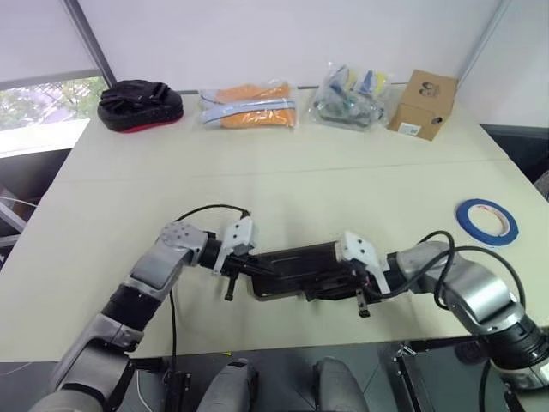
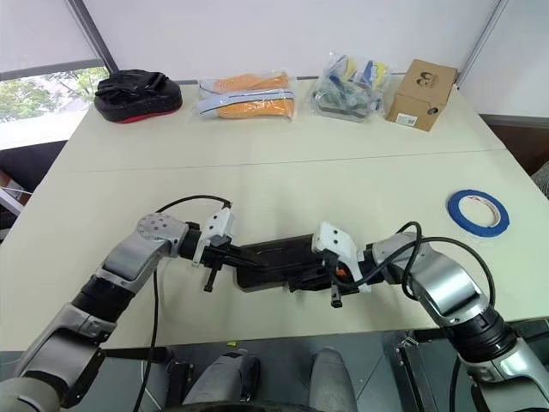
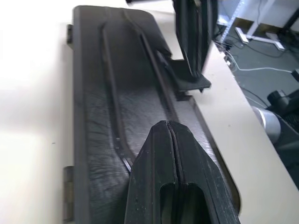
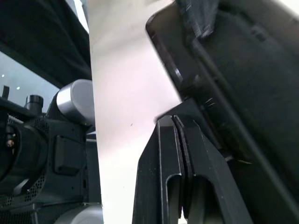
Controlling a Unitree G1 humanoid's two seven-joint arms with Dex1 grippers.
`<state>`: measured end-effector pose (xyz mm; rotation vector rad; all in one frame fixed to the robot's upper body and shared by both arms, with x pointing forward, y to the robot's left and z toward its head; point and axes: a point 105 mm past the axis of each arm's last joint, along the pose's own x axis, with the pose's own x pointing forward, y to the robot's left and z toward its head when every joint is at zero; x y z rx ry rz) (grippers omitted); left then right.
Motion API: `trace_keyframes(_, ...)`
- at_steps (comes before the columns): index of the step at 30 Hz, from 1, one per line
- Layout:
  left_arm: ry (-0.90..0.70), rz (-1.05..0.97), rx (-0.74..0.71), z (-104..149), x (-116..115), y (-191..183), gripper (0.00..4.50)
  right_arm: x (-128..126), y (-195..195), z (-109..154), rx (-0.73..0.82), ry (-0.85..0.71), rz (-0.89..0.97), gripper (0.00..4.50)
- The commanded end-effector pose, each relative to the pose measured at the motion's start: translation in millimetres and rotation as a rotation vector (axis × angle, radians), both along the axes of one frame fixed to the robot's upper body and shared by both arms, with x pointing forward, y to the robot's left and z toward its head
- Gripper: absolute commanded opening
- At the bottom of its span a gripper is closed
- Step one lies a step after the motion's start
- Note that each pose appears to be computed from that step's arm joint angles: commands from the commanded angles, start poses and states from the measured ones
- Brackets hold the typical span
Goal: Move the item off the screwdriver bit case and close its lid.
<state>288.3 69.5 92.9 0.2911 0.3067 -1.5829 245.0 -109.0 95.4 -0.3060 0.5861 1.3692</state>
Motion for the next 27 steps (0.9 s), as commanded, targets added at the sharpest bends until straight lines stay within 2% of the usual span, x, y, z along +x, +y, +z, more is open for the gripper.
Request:
trace_keyframes(1, 0.054, 0.091, 0.103, -26.9, 4.5, 14.2, 0.00, 3.9, 2.1, -4.8, -0.016, -0.052, -0.013, 0.03)
trace_keyframes(5, 0.050, 0.109, 0.092, -23.9, 4.6, 15.8, 0.00, 21.4, -4.9, -14.8, -0.086, -0.164, -0.098, 0.03)
trace_keyframes(9, 0.042, 0.132, 0.066, -16.8, 6.9, 16.4, 0.00, 17.0, -2.5, -9.7, -0.074, -0.184, -0.093, 0.03)
trace_keyframes(19, -0.032, 0.201, -0.055, 30.5, 51.2, -5.0, 0.00, 8.5, -2.8, -11.0, -0.106, -0.214, -0.074, 0.03)
trace_keyframes(23, -0.058, 0.189, -0.058, 31.5, 61.2, -19.6, 0.00, 9.9, -3.2, -9.8, -0.109, -0.223, -0.080, 0.03)
trace_keyframes(27, -0.074, 0.141, -0.029, 20.9, 62.9, -35.2, 0.00, 9.6, -3.6, -8.9, -0.113, -0.231, -0.082, 0.03)
